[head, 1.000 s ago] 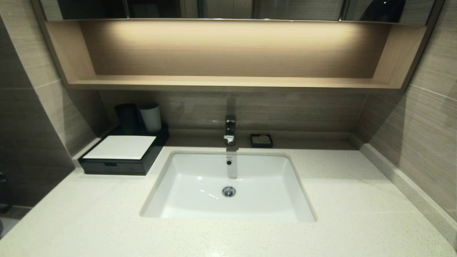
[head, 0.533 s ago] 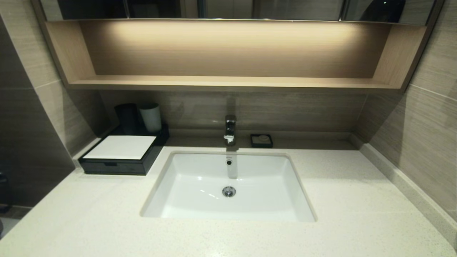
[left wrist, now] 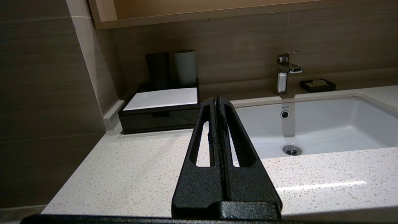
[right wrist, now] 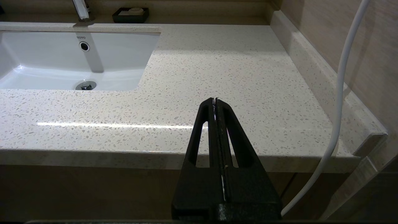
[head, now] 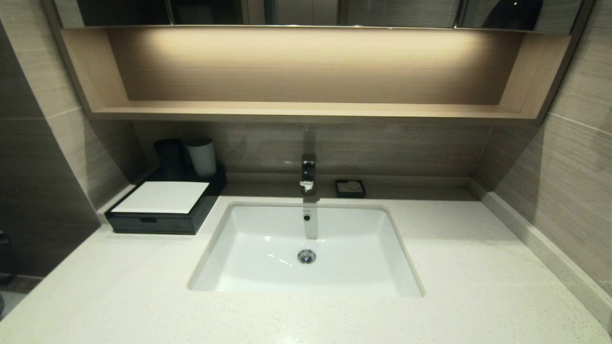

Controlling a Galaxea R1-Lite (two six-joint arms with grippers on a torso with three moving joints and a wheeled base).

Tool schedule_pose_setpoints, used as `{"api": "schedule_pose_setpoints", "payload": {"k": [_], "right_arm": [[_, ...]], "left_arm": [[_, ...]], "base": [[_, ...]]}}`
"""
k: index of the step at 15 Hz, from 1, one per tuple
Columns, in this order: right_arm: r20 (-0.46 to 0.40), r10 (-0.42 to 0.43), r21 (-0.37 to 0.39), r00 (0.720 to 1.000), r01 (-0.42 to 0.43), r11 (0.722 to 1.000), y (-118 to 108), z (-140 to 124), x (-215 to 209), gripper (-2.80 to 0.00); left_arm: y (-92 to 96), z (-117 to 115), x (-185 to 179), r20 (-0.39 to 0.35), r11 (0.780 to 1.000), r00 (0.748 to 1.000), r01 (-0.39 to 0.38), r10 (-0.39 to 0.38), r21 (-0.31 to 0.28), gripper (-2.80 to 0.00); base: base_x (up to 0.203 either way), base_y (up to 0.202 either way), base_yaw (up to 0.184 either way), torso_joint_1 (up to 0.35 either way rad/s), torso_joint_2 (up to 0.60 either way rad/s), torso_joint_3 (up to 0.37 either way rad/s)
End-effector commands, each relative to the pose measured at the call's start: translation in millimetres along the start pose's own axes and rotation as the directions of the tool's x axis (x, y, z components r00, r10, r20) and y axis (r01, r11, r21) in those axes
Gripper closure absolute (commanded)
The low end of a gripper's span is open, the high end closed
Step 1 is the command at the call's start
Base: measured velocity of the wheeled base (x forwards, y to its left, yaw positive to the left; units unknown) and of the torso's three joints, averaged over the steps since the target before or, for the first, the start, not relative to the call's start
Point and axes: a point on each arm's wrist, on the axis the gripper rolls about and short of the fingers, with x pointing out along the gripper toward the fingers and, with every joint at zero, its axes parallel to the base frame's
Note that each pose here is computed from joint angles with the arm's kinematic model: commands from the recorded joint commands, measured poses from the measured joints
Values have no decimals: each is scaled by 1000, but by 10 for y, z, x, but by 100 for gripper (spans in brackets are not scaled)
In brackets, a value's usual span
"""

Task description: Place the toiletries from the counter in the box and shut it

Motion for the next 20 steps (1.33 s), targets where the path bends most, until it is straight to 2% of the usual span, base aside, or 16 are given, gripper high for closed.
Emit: {"api": "schedule_pose_setpoints", "payload": {"k": [1, 5, 9, 11, 15, 18, 20], "right_arm": [[-1, 0, -1, 1000, 0, 1000, 0, -4, 1, 0], [-1, 0, -1, 1000, 0, 1000, 0, -4, 1, 0], [-1, 0, -1, 1000, 0, 1000, 0, -4, 1, 0], [-1, 0, -1, 1000, 0, 1000, 0, -4, 1, 0], [-1, 0, -1, 1000, 0, 1000, 0, -4, 1, 0], [-1, 0, -1, 1000, 0, 1000, 0, -4, 1, 0], [-1, 0, -1, 1000, 0, 1000, 0, -2, 1, 0]], "left_arm": [[-5, -64, 6, -18, 1000, 1000, 1, -1, -1, 0], [-3, -43, 6, 3, 1000, 1000, -1, 1, -8, 0], [-3, -50, 6, -5, 999, 1000, -5, 5, -50, 0], [5, -55, 6, -12, 996, 999, -41, 40, -75, 0], [2, -154, 0, -110, 989, 992, -72, 57, -131, 0], [-5, -238, -12, -192, 986, 980, -84, 55, -143, 0], [-8, -254, -15, -207, 987, 977, -82, 51, -142, 0]], "base": [[0, 0, 0, 0, 0, 0], [0, 0, 0, 0, 0, 0], [0, 0, 0, 0, 0, 0], [0, 0, 0, 0, 0, 0], [0, 0, 0, 0, 0, 0], [0, 0, 0, 0, 0, 0], [0, 0, 0, 0, 0, 0]]}}
